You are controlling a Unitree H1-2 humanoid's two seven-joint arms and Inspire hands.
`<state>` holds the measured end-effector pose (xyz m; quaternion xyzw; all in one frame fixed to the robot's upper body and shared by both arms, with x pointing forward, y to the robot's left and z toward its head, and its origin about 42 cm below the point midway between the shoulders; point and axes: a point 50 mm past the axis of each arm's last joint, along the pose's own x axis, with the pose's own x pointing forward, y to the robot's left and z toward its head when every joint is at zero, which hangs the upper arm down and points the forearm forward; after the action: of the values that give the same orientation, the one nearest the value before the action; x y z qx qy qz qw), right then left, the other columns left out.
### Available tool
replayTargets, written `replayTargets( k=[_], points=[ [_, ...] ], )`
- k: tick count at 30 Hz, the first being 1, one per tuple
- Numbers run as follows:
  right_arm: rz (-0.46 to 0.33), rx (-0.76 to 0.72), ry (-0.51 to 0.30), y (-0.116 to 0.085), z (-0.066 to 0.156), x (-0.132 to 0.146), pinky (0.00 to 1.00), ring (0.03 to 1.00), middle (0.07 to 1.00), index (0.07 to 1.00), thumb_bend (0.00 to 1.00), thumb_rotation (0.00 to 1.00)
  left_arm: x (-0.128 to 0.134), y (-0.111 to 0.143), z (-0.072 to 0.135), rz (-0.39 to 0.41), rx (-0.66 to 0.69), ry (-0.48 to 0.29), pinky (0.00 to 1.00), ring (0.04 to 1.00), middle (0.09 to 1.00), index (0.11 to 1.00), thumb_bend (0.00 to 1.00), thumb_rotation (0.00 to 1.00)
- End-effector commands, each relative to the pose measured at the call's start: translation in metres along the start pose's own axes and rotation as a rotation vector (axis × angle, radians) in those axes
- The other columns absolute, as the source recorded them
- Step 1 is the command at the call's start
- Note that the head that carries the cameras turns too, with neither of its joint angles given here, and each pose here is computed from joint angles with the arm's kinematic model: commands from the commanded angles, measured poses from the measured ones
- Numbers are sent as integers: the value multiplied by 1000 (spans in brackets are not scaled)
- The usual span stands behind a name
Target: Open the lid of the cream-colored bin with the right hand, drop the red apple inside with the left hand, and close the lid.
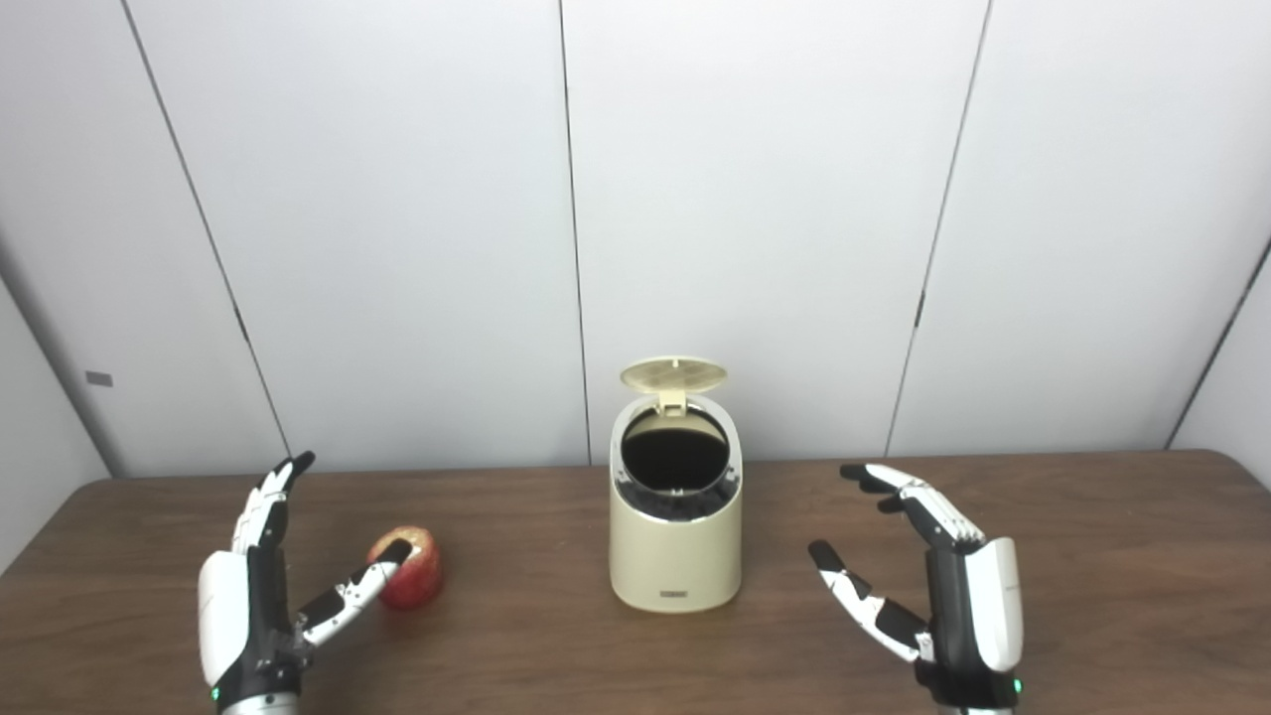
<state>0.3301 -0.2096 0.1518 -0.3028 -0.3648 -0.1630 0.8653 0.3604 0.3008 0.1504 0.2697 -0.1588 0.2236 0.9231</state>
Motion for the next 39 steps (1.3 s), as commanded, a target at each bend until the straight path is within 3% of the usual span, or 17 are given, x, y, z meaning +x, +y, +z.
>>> replayTargets(
  k=[1, 4, 10, 13, 20, 26, 39],
  points=[
    [86, -12, 110, 4, -15, -53, 562, 662, 685, 671, 264, 252, 19, -1, 8, -1, -12, -2, 999, 997, 947, 897, 933, 376],
    [98, -16, 121, 1, -17, -55, 574, 671, 686, 673, 259, 252, 22, -9, 3, -31, 6, 49, 990, 992, 927, 898, 967, 416],
    [113, -13, 122, -7, -23, -56, 567, 667, 697, 664, 231, 233, 19, -27, 0, -71, 28, 97, 821, 880, 883, 894, 961, 422],
    [117, -13, 130, -11, -27, -56, 561, 668, 694, 666, 238, 63, 16, -34, -1, -94, 13, 119, 772, 853, 879, 901, 995, 450],
    [134, -13, 147, -20, -39, -57, 551, 665, 697, 671, 243, 0, 10, -47, 3, -133, 57, 164, 727, 856, 903, 935, 1000, 499],
    [147, -23, 157, -27, -49, -59, 541, 654, 696, 689, 257, 0, 8, -52, 6, -117, 80, 198, 731, 875, 941, 958, 1000, 494],
    [151, -52, 196, -31, -53, -61, 555, 671, 706, 688, 251, 24, 3, -56, 7, -156, 101, 198, 809, 904, 917, 936, 1000, 440]
  ],
)
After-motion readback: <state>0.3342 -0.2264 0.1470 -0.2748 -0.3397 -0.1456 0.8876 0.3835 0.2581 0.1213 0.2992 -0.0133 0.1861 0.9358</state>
